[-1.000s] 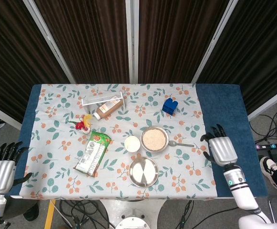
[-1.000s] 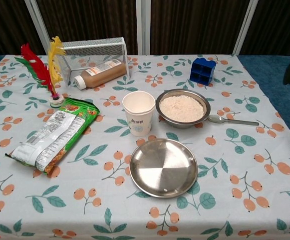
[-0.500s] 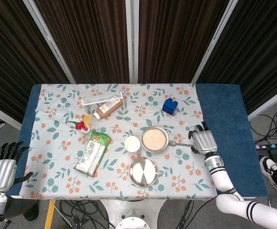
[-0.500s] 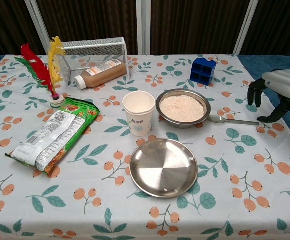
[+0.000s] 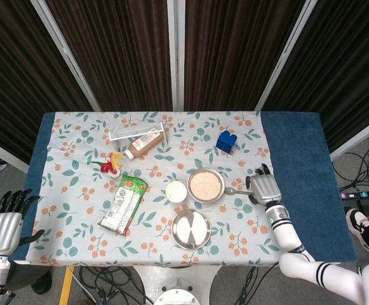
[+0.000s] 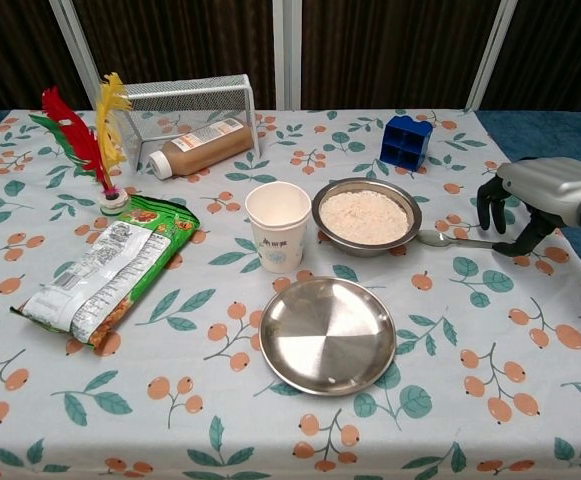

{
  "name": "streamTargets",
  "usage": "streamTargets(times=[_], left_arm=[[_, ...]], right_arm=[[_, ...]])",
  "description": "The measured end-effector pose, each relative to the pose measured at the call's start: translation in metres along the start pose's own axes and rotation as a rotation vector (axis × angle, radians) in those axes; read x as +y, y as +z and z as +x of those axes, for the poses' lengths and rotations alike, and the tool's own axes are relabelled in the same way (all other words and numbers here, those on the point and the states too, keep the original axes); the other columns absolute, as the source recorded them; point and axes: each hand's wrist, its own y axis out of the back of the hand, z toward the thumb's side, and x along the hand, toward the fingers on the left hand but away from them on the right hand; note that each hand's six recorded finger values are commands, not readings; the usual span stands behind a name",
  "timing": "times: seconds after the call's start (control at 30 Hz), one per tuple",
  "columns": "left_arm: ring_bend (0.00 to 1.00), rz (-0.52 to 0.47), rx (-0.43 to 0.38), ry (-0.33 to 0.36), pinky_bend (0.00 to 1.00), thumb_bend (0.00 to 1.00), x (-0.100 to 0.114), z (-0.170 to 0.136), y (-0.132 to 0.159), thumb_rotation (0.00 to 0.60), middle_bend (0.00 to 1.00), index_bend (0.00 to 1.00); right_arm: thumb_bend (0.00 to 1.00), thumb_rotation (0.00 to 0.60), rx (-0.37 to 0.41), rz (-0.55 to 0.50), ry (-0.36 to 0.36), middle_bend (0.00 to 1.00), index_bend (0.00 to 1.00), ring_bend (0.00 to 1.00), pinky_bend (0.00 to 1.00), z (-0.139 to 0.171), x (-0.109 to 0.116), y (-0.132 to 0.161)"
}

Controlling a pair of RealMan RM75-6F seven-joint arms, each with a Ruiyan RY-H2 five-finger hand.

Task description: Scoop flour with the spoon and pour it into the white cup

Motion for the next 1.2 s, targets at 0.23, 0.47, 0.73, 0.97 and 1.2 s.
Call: streamTargets(times=[0.23,0.47,0.73,0.97,1.2], left_arm=[[0.12,0.003,0.005,-0.003,0.07,0.02,-0.001,0.0,-0.002,0.6,0.23,0.28],[0.12,0.005,0.011,-0.004,0.07,0.02,-0.001,0.0,-0.004,0.6,0.23,0.28],[0.12,0.004,0.016,-0.007,0.06,0.02,-0.003,-0.001,-0.005,0.6,0.23,0.28],[0.12,0.005,0.019,-0.007,0.06,0.03,-0.003,-0.002,-0.007,0.6,0.23,0.28],[0.12,0.006,0.022,-0.002,0.06,0.02,-0.002,-0.003,-0.008,0.6,0.23,0.28]], right_arm=[[0.23,0.6,0.008,-0.001,0.015,0.51,0.51,0.2,0.01,-0.006,-0.006,0.006],[0.24,0.6,0.015,-0.007,0.024,0.53,0.53,0.21,0.01,-0.006,-0.008,0.009],[0.26,0.6,0.015,-0.001,0.034,0.54,0.54,0.23,0.01,-0.009,-0.009,0.01],[0.3,0.6,0.017,0.004,0.042,0.56,0.56,0.25,0.01,-0.011,-0.011,0.012],[0.33,0.6,0.033,0.025,0.037,0.57,0.58,0.26,0.0,-0.008,-0.001,0.01]])
